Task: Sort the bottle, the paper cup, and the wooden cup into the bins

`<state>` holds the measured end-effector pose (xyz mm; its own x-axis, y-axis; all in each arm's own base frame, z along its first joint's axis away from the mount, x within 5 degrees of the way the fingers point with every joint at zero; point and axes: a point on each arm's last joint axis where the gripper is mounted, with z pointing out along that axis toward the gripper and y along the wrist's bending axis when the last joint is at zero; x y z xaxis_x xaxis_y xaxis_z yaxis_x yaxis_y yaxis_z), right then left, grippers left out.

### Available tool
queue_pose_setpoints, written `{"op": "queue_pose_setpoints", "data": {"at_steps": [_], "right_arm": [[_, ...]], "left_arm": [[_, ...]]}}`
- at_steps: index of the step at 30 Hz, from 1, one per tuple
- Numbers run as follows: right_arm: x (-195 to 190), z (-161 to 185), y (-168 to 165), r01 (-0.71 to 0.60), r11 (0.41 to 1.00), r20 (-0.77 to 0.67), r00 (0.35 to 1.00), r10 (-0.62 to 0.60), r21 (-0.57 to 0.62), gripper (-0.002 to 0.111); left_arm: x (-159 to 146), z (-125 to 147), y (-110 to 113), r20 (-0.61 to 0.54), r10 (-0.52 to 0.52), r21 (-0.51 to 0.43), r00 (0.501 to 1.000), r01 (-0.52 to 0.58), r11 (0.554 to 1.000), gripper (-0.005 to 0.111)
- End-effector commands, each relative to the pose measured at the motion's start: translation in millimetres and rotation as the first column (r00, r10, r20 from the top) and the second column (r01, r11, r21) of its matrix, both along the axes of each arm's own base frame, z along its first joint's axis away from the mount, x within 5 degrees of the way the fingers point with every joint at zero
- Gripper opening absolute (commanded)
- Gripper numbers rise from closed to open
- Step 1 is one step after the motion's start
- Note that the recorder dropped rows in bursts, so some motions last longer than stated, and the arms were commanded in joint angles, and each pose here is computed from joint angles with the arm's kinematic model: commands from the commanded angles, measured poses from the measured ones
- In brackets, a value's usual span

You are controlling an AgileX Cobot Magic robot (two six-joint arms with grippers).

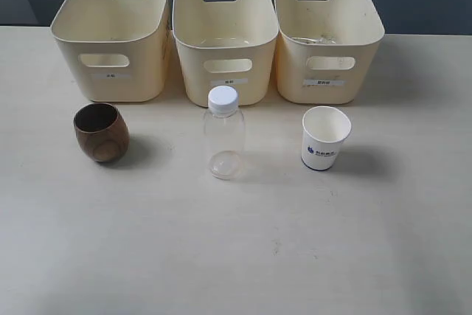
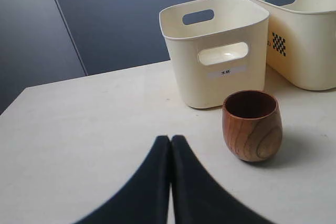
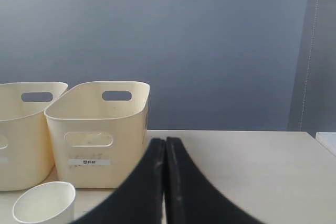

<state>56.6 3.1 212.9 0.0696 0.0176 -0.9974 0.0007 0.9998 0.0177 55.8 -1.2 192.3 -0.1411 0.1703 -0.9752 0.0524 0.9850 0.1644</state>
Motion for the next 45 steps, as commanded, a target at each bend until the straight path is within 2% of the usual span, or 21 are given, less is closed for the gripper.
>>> {"op": "queue_pose_setpoints", "data": {"at_steps": [1, 25, 27, 29, 31, 33, 35, 39, 43, 45], "right_arm": [[-0.2, -1.1, -1.0, 0.014, 1.0, 0.002, 1.0, -0.014, -0.01, -0.001], [-0.2, -1.0, -1.5, 0.02, 1.0, 0.003, 1.0, -0.02, -0.017, -0.001], [-0.2, -1.0, -0.6, 0.008, 1.0, 0.002, 1.0, -0.008, 0.014, -0.001], [-0.3, 0.3, 2.6, -0.048, 0.967, 0.019, 0.999, 0.044, 0.25, -0.001], [-0.8, 2.4, 7.4, -0.122, 0.879, 0.049, 0.993, 0.112, 0.462, -0.001], [-1.9, 5.5, 13.9, -0.206, 0.796, 0.089, 0.978, 0.19, 0.57, -0.001], [-3.0, 7.2, 18.6, -0.26, 0.773, 0.108, 0.964, 0.243, 0.578, -0.001], [-3.2, 7.1, 19.4, -0.266, 0.781, 0.105, 0.962, 0.251, 0.565, -0.001], [-7.3, 9.8, 31.8, -0.394, 0.739, 0.135, 0.912, 0.386, 0.547, -0.001], [-9.4, 9.7, 37.1, -0.442, 0.736, 0.132, 0.888, 0.441, 0.513, -0.001]], "left_arm": [[-0.3, -0.1, -0.2, 0.004, -0.003, -0.005, 1.0, 0.003, 1.0, 0.0], [-0.3, -0.1, -0.2, 0.004, -0.003, -0.005, 1.0, 0.003, 1.0, 0.0], [-0.3, -0.1, -0.2, 0.004, -0.003, -0.005, 1.0, 0.003, 1.0, 0.0], [-0.3, -0.1, -0.2, 0.004, -0.003, -0.005, 1.0, 0.003, 1.0, 0.0], [-0.3, -0.1, -0.2, 0.004, -0.003, -0.005, 1.0, 0.003, 1.0, 0.0], [-0.3, -0.1, -0.2, 0.004, -0.003, -0.005, 1.0, 0.003, 1.0, 0.0], [-0.3, -0.1, -0.2, 0.004, -0.003, -0.005, 1.0, 0.003, 1.0, 0.0], [-0.3, -0.1, -0.2, 0.004, -0.003, -0.005, 1.0, 0.003, 1.0, 0.0], [-0.3, -0.1, -0.2, 0.004, -0.003, -0.005, 1.0, 0.003, 1.0, 0.0], [-0.3, -0.1, -0.2, 0.004, -0.003, -0.005, 1.0, 0.003, 1.0, 0.0]]}}
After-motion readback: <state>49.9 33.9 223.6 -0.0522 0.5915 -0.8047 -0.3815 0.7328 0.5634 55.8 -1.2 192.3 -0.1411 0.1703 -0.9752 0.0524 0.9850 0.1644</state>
